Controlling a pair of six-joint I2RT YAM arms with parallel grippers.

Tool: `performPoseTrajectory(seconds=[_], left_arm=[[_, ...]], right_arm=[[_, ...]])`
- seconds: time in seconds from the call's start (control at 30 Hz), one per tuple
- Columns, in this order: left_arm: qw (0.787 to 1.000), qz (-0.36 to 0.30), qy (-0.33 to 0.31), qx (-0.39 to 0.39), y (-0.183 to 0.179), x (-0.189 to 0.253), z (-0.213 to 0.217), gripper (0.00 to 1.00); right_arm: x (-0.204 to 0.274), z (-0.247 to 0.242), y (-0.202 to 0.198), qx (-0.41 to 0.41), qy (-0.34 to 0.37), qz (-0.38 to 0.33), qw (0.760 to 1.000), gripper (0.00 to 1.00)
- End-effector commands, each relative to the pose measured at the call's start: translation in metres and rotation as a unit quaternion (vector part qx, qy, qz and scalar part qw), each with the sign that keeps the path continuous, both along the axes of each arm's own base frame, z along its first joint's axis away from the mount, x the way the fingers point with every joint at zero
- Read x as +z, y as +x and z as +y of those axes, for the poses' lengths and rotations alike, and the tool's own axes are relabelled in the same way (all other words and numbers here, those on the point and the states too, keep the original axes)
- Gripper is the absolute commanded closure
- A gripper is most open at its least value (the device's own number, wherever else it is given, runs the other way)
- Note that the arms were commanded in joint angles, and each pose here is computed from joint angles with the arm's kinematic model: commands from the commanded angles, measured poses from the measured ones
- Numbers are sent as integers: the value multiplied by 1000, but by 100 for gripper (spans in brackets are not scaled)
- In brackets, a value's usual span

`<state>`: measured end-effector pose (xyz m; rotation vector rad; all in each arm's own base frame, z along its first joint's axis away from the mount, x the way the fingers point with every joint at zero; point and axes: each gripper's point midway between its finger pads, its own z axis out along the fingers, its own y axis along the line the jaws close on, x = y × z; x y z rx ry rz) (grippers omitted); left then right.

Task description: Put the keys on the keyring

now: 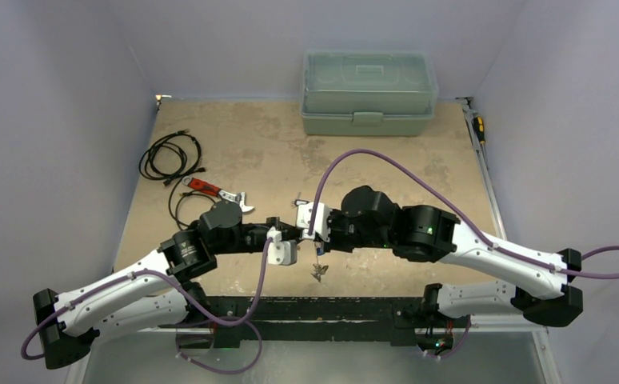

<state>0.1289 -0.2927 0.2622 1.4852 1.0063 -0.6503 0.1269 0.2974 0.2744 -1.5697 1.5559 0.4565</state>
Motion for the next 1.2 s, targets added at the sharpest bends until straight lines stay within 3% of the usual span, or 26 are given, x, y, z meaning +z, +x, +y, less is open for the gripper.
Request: performPoseTrajectory(seconds=[0.0,0.1,0.23,0.33,0.63,1.17], left_arm=[[999,-18,-39,-16,-4,30,-5,100],[998,-15,-62,-13,-6,36,-3,100],[992,-14,-125,-6,-6,57,3,100],[988,-5,-157,-9,-9,67,8,100],[971,16,-237,-39,-25,91,16,100],[948,33,-305,-90,-47,111,24,100]], right_arm=[[42,14,-6,29,73,-14,997,100],[53,15,-10,39,103,-19,994,98],[68,11,-9,32,150,-38,987,69],[77,7,-13,32,186,-42,981,60],[108,-15,-20,35,283,-83,955,60],[106,2,-34,81,286,-57,953,59]])
